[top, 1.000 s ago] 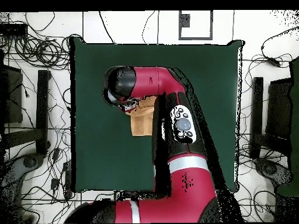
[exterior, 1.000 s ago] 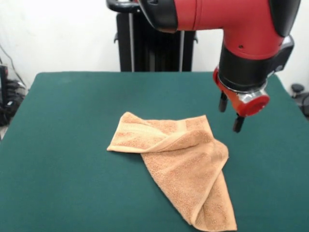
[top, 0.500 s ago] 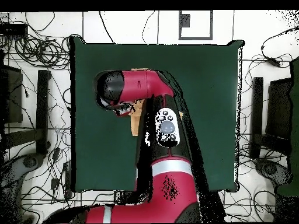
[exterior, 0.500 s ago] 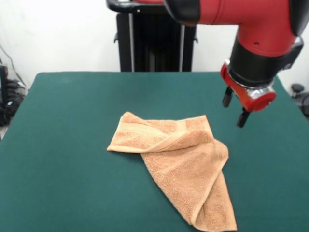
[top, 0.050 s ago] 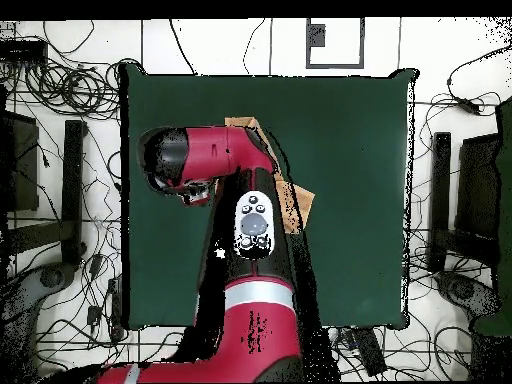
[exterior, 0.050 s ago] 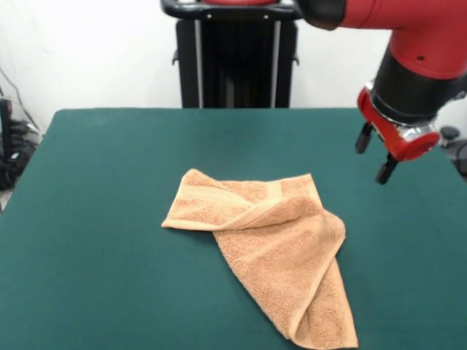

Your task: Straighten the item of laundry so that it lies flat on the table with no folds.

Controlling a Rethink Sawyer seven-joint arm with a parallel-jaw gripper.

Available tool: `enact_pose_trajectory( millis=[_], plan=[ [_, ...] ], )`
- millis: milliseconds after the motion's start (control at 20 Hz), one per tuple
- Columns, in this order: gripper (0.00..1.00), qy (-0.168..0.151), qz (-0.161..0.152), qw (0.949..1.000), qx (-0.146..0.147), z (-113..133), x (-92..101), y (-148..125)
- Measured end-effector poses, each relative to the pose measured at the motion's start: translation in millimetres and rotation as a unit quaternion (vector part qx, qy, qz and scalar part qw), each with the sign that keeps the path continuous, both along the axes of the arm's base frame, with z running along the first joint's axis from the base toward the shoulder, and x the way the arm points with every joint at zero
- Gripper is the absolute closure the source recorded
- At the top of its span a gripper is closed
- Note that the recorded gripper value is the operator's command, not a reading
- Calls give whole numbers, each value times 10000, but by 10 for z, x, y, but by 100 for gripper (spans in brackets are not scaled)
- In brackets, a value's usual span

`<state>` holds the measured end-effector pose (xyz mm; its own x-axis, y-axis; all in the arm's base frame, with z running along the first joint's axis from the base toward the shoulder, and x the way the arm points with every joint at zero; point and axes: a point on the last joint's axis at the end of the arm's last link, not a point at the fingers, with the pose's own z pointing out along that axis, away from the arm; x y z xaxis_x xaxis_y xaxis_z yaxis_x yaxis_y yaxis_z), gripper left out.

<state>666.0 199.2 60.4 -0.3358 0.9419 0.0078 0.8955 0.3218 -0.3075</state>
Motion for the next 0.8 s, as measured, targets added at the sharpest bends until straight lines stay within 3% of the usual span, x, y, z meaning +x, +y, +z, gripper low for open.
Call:
enact_pose_trajectory(
  millis=[450,800],
  plan=[
    [0,79,-387,9983,-427,-204,-215,157],
    [0,-364,-527,9967,-494,-548,-166,3]
  ],
)
